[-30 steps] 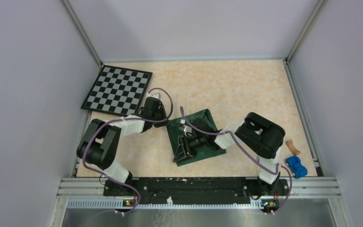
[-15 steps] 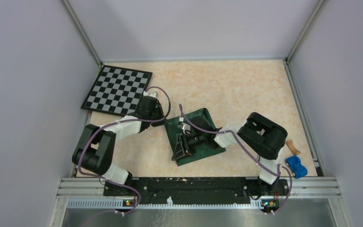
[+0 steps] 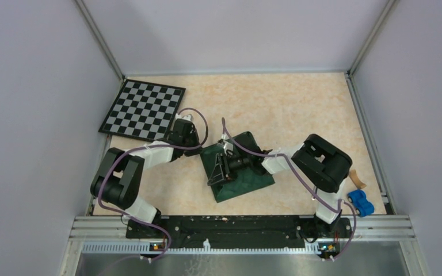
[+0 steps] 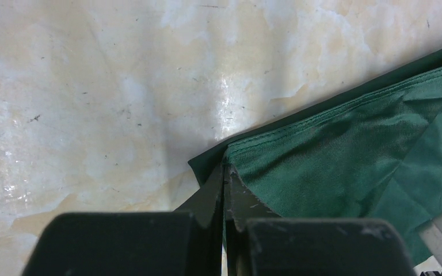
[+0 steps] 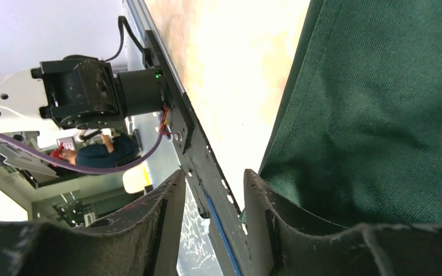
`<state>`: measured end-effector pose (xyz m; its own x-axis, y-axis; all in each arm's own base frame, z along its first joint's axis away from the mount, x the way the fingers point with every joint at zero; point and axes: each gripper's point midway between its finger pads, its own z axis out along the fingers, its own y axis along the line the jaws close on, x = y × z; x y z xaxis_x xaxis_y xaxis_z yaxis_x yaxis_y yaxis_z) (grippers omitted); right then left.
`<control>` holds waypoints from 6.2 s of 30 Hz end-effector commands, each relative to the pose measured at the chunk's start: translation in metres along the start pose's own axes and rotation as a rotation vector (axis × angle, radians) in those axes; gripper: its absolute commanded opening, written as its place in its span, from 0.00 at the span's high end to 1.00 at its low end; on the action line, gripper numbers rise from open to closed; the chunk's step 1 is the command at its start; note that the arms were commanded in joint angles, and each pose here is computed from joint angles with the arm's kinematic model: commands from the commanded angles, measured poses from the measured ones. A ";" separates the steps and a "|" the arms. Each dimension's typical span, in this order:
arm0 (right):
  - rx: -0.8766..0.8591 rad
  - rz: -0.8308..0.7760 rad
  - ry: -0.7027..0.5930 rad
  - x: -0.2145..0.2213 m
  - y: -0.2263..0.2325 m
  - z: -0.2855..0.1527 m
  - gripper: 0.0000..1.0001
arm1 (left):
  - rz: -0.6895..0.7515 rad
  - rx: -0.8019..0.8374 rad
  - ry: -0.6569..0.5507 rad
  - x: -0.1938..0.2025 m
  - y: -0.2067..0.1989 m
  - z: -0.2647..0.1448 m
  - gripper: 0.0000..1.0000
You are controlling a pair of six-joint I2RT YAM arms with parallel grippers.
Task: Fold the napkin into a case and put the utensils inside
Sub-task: Smooth out the upper triangle-folded napkin at the center of the board, then move the upper triangle-folded napkin to the center of the board, then pick up the upper triangle-folded napkin from the center of the board.
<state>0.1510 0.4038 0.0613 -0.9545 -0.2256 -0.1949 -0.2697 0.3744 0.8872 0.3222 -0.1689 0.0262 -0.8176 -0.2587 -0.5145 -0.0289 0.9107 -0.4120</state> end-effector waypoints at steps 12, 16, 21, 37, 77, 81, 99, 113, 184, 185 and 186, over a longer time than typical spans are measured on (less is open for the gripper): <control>-0.066 0.022 -0.003 0.018 -0.003 0.000 0.59 | 0.004 -0.046 0.020 0.006 0.013 0.011 1.00; -0.080 -0.067 -0.036 -0.004 0.025 -0.011 0.56 | 0.019 -0.048 0.000 -0.005 0.009 0.004 0.93; -0.031 -0.127 -0.149 -0.053 0.033 -0.050 0.54 | 0.035 -0.022 -0.024 -0.020 -0.004 -0.012 0.70; 0.136 -0.072 -0.371 -0.162 -0.050 -0.137 0.53 | 0.023 0.056 -0.094 -0.047 -0.032 -0.054 0.47; 0.129 -0.014 -0.408 -0.219 -0.096 -0.123 0.58 | -0.002 -0.015 0.008 -0.010 -0.004 -0.011 1.00; 0.147 0.005 -0.406 -0.220 -0.110 -0.120 0.58 | -0.006 -0.023 0.022 -0.006 -0.001 -0.005 1.00; 0.097 -0.027 -0.416 -0.214 -0.084 -0.136 0.56 | 0.007 -0.083 0.033 -0.002 0.013 0.003 1.00; 0.227 -0.107 -0.395 -0.205 -0.078 -0.148 0.51 | 0.020 -0.115 0.048 -0.002 0.018 0.010 1.00; 0.809 -0.833 0.115 -0.006 -0.027 -0.029 0.45 | -0.293 0.048 -0.057 0.000 0.006 -0.079 0.37; 0.821 -0.841 0.119 -0.005 -0.029 -0.027 0.47 | -0.294 0.048 -0.057 0.000 0.007 -0.079 0.37; 0.835 -0.846 0.126 -0.003 -0.031 -0.027 0.48 | -0.293 0.047 -0.057 0.000 0.007 -0.078 0.37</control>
<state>0.1655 0.3548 0.0397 -0.4810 -0.7314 -0.4834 -0.8376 0.5462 0.0070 0.2760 -0.1440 0.0812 -0.7610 -0.5287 -0.3759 -0.2400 0.7678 -0.5940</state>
